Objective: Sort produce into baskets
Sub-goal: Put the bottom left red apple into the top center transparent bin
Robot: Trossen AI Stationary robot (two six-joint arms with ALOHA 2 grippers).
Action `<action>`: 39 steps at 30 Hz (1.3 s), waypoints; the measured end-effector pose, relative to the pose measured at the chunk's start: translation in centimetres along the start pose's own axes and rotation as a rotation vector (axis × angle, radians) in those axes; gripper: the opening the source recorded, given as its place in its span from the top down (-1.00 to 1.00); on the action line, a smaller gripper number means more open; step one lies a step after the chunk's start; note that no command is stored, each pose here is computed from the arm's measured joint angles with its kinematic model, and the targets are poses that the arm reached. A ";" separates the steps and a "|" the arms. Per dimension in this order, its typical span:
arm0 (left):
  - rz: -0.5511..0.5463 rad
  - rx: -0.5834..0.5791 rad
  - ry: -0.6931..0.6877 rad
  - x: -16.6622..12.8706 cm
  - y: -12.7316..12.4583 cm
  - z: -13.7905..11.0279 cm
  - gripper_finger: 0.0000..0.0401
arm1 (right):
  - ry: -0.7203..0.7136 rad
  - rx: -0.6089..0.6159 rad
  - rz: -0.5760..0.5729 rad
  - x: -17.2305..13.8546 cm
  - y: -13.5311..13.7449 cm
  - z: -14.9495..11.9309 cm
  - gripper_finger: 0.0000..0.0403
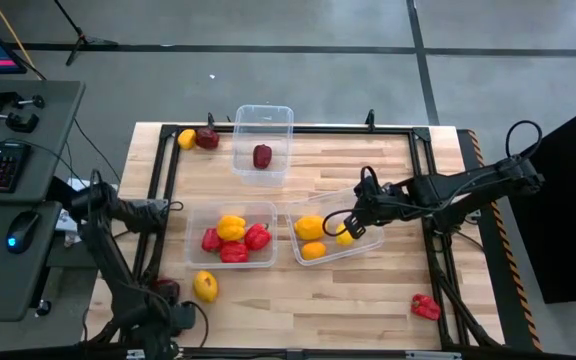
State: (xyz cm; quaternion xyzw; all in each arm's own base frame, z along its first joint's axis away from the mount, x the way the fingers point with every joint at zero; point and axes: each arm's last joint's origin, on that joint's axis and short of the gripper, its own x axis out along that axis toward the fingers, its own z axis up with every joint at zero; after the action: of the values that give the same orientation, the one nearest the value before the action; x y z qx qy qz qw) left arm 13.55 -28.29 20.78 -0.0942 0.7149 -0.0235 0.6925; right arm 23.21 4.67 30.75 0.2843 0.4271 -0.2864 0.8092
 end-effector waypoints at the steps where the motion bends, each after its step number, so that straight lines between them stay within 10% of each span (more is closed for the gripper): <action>1: 0.028 0.009 -0.013 0.5 0.0 0.0 -0.87 | 0.001 -0.007 -0.002 0.0 0.0 0.0 1.00; 17: 0.173 0.064 0.052 5.7 -0.8 -0.1 -0.86 | 0.016 -0.027 -0.017 0.0 -0.1 -0.2 1.00; 24: 0.114 -0.006 0.045 4.0 -0.5 0.5 -0.51 | 0.017 -0.029 -0.018 0.0 -0.2 -0.2 1.00; 32: -0.160 0.047 -0.154 -7.3 2.5 0.4 -0.51 | 0.018 -0.057 -0.019 0.0 -0.2 -0.2 1.00; 39: 0.014 -0.219 -0.781 -19.2 12.2 2.9 -0.51 | 0.010 -0.090 -0.012 0.0 -0.1 -0.2 1.00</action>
State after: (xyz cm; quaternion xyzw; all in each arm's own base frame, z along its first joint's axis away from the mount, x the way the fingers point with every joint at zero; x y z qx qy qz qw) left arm 15.61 -12.79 37.58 -0.1644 0.3969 0.0948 0.8981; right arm 23.02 4.76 30.68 0.2464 0.4456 -0.2704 0.8171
